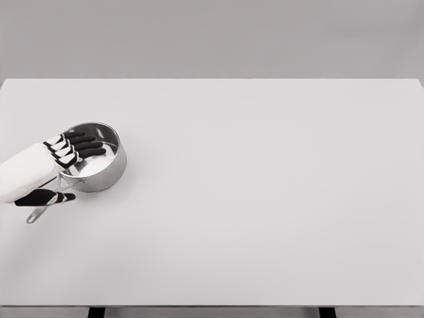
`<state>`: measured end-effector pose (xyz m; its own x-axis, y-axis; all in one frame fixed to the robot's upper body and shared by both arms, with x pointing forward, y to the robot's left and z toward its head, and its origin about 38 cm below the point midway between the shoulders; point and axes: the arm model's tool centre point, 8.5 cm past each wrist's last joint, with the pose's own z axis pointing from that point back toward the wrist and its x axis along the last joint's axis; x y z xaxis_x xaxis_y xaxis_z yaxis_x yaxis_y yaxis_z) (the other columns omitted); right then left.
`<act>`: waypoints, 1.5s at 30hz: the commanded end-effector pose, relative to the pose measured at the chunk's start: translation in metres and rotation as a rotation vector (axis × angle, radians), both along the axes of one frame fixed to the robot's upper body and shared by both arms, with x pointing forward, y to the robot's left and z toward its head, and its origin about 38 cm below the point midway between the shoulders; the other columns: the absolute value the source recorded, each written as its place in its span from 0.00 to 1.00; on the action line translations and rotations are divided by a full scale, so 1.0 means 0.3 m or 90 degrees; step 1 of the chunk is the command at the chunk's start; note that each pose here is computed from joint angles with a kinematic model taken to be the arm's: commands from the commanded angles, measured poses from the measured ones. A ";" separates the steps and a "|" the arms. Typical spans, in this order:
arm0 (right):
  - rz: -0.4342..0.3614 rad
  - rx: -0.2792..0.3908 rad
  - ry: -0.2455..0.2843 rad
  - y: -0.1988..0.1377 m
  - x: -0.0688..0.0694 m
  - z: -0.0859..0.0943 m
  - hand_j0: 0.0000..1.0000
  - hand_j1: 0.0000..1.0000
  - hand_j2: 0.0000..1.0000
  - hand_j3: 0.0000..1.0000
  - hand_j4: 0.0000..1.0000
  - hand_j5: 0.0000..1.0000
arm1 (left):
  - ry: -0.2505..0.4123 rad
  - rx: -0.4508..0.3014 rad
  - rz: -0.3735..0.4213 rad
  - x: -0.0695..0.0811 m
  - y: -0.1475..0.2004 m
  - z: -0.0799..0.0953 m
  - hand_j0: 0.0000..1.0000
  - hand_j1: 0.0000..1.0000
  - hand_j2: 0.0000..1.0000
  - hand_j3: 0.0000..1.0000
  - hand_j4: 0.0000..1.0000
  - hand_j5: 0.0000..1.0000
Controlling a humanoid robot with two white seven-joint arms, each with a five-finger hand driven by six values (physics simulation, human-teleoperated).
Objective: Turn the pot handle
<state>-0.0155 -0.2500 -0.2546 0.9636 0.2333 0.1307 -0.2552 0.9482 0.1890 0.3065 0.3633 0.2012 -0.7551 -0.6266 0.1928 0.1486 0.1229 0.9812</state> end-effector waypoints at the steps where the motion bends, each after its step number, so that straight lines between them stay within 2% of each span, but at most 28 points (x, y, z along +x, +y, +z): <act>1: 0.000 0.001 0.000 0.000 0.000 0.000 1.00 1.00 1.00 1.00 1.00 1.00 | -0.007 0.006 -0.001 0.003 0.002 0.007 1.00 1.00 1.00 1.00 1.00 1.00; 6: 0.000 0.001 0.000 0.000 0.000 0.000 1.00 1.00 1.00 1.00 1.00 1.00 | 0.003 -0.001 0.000 -0.012 -0.007 -0.024 1.00 1.00 1.00 1.00 1.00 1.00; 8: 0.000 0.000 0.000 0.000 0.000 0.000 1.00 1.00 1.00 1.00 1.00 1.00 | -0.002 0.011 -0.004 -0.013 -0.010 -0.029 1.00 1.00 1.00 1.00 1.00 1.00; 23: 0.000 0.000 0.001 0.000 0.000 0.000 1.00 1.00 1.00 1.00 1.00 1.00 | -0.025 0.040 0.005 -0.012 0.017 -0.011 1.00 1.00 1.00 1.00 1.00 1.00; 26: 0.000 0.000 -0.001 0.000 0.004 0.000 1.00 1.00 1.00 1.00 1.00 1.00 | -0.044 0.059 0.015 -0.012 0.039 0.007 1.00 1.00 1.00 1.00 1.00 1.00; 34: -0.001 0.000 -0.001 0.000 0.000 0.000 1.00 1.00 1.00 1.00 1.00 1.00 | -0.045 0.073 0.012 -0.016 0.040 -0.001 1.00 1.00 1.00 1.00 1.00 1.00; 40: -0.001 0.000 -0.001 0.000 0.000 0.000 1.00 1.00 1.00 1.00 1.00 1.00 | -0.032 0.070 0.012 -0.031 0.037 -0.027 1.00 1.00 1.00 1.00 1.00 1.00; 45: 0.000 0.000 0.001 0.000 0.000 0.000 1.00 1.00 1.00 1.00 1.00 1.00 | -0.043 0.086 0.007 -0.035 0.025 -0.047 1.00 1.00 1.00 1.00 1.00 1.00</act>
<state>-0.0155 -0.2501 -0.2546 0.9636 0.2333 0.1307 -0.2553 0.9482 0.1890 0.2965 0.3725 0.1891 -0.7537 -0.6542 0.0623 0.0872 -0.0056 0.9962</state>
